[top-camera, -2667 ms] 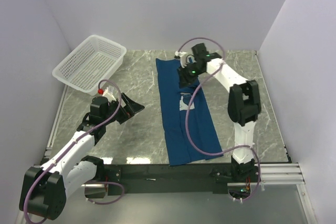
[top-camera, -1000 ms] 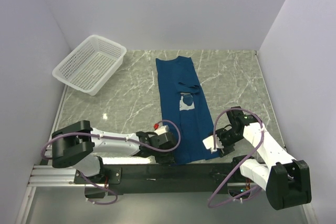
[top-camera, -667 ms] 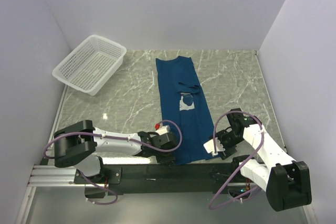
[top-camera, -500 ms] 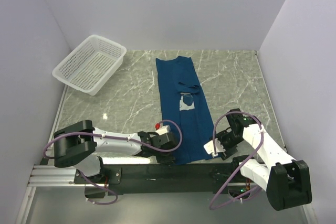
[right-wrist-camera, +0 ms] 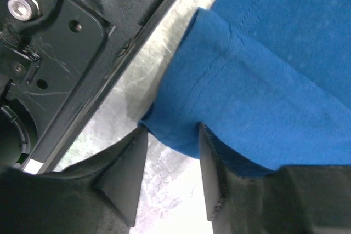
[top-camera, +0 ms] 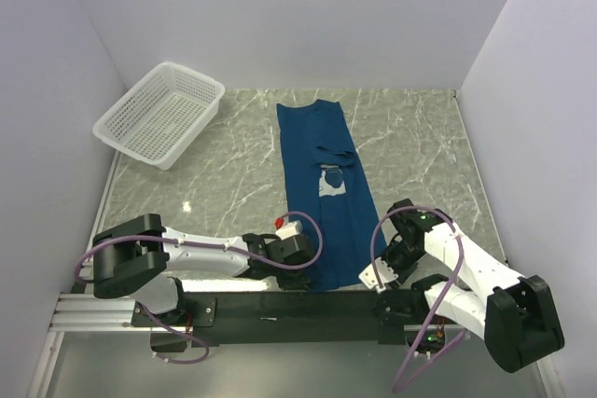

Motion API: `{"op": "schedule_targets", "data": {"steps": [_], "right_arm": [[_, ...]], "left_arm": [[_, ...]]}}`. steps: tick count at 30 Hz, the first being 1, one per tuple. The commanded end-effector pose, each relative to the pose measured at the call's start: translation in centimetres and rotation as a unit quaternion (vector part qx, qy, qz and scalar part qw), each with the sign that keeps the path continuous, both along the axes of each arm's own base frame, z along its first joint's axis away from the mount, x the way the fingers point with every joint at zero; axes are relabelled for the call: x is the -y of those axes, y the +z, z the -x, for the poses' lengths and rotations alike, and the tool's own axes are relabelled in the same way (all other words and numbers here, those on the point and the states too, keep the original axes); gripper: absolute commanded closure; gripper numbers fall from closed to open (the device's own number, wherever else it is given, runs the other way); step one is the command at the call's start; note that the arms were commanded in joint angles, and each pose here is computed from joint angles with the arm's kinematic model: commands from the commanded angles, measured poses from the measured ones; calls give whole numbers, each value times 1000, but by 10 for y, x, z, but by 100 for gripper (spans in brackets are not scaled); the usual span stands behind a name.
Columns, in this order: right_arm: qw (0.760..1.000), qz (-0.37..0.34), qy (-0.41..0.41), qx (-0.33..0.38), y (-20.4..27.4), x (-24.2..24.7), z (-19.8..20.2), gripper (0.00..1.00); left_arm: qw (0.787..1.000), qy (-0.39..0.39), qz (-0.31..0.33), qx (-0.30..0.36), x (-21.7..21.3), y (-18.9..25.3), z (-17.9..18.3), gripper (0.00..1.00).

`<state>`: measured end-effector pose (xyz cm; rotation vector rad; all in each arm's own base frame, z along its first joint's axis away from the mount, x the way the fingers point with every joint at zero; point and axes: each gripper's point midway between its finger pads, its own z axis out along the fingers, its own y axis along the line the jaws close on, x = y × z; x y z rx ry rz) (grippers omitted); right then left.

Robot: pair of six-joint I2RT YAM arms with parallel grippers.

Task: Fold and stack the t-shirts
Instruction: Fold the tshirt

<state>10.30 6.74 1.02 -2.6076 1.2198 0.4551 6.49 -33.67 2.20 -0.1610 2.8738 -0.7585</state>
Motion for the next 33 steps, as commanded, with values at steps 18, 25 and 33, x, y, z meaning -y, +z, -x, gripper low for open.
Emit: {"op": "schedule_targets", "data": {"steps": [18,25,33], "right_arm": [[991,-101,-84,18,56,-42,-43,100],[972,-160,-169,38,86,-59,-96,100],[941,-200,-267,53,102,-73,-158,100]], "left_arm": [[994,10,100,46,8,49,-55,99],[991,12,105,85,-4,66,-103,99],[987,25,100,121,-14,82,-169,99]]}}
